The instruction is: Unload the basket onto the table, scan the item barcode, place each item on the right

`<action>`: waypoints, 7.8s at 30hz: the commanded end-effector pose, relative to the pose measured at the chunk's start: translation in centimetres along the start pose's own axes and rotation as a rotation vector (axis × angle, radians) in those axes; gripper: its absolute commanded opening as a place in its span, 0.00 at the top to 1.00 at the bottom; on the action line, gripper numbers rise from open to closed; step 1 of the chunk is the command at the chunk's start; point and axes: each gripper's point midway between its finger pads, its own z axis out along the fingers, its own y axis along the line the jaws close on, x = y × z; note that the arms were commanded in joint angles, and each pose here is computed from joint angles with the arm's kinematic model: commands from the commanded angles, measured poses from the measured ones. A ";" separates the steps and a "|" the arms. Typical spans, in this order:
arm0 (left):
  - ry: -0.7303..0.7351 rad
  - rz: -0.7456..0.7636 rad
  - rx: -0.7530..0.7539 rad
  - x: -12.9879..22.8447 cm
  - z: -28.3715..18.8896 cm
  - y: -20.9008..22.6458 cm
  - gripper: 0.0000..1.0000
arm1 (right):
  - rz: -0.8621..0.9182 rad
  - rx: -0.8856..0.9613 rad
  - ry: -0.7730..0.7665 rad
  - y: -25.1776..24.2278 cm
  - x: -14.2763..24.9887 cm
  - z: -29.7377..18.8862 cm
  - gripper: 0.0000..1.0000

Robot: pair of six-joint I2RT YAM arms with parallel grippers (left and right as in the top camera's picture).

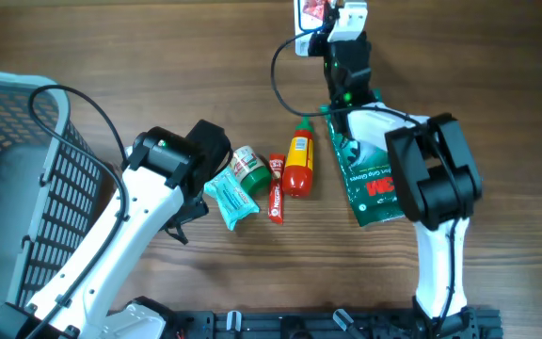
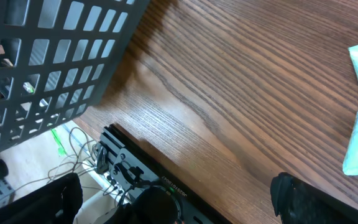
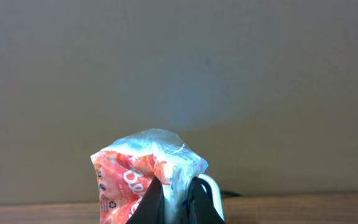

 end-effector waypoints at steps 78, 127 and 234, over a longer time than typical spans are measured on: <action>-0.014 -0.024 -0.001 -0.2 -0.1 0.3 0.00 | 0.548 -0.236 1.366 4.4 1.9 -27.7 0.00; -0.015 -0.024 0.000 -0.2 -0.1 0.3 0.00 | 0.219 -0.659 1.080 7.2 -5.7 -35.5 0.79; -0.014 -0.024 -0.001 -0.2 -0.1 0.3 0.00 | 0.468 -1.317 1.066 10.3 -12.5 -36.3 0.67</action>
